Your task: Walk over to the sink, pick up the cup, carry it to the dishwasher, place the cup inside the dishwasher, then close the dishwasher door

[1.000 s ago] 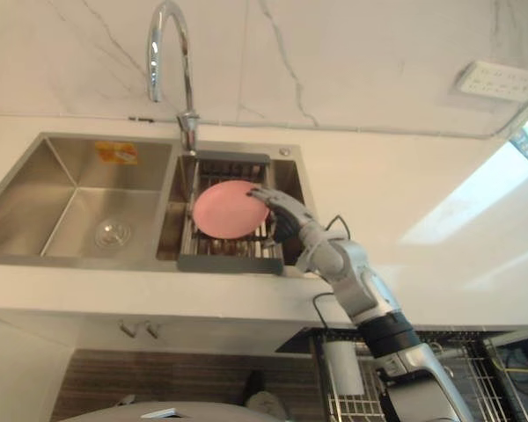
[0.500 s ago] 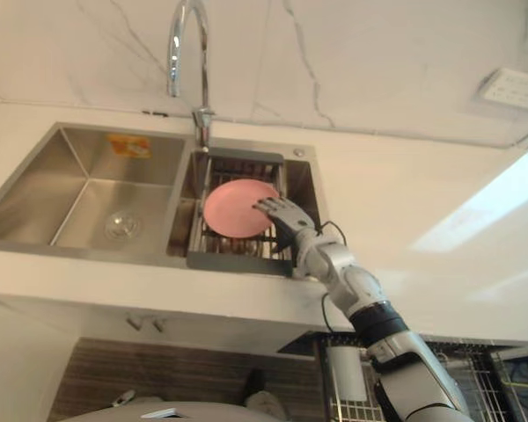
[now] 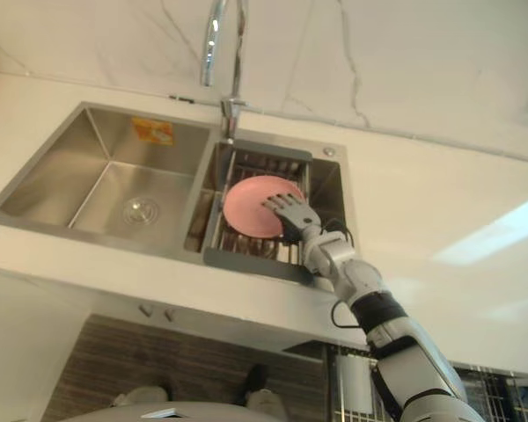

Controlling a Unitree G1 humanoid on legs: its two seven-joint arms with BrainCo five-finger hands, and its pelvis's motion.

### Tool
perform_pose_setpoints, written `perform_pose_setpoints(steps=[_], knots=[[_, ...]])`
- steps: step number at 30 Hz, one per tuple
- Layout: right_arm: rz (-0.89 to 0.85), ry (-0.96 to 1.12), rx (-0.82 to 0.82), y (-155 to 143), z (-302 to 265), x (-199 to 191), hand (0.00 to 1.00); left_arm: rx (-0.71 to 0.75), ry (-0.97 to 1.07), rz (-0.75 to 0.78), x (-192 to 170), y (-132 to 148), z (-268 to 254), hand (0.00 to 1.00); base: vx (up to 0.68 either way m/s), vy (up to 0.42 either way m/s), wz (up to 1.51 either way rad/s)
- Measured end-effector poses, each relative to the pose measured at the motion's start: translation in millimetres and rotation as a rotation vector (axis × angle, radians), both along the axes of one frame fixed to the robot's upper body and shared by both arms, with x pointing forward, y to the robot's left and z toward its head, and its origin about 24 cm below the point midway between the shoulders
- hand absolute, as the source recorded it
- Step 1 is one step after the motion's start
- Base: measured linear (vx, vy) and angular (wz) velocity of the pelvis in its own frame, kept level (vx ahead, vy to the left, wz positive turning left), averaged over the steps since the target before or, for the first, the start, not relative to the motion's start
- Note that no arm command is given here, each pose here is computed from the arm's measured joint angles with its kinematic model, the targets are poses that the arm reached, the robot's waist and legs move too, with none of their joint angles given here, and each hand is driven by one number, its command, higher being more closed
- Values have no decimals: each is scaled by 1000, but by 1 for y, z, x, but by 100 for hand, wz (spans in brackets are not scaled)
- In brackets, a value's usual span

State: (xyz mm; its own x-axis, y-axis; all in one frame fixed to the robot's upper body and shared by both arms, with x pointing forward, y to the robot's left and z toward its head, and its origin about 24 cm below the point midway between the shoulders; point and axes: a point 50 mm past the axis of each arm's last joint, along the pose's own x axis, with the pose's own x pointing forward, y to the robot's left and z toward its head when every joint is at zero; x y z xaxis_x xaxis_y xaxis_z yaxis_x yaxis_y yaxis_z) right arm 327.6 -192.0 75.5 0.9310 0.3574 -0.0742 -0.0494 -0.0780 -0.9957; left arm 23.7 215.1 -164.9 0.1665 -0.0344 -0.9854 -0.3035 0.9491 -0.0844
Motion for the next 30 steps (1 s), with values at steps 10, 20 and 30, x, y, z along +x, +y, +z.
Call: perform_pose_setpoints(steps=[10, 20, 30], knots=[[25, -37, 8, 2, -1, 1, 100, 0, -11, 4, -7, 2, 0, 0, -19, 25, 1], [100, -184, 88, 9, 8, -2, 100, 24, -13, -4, -16, 5, 1, 0, 0, 3, 0], [211, -299, 79, 12, 35, -8, 100, 24, -9, 6, -19, 5, 1, 0, 0, 0, 0]])
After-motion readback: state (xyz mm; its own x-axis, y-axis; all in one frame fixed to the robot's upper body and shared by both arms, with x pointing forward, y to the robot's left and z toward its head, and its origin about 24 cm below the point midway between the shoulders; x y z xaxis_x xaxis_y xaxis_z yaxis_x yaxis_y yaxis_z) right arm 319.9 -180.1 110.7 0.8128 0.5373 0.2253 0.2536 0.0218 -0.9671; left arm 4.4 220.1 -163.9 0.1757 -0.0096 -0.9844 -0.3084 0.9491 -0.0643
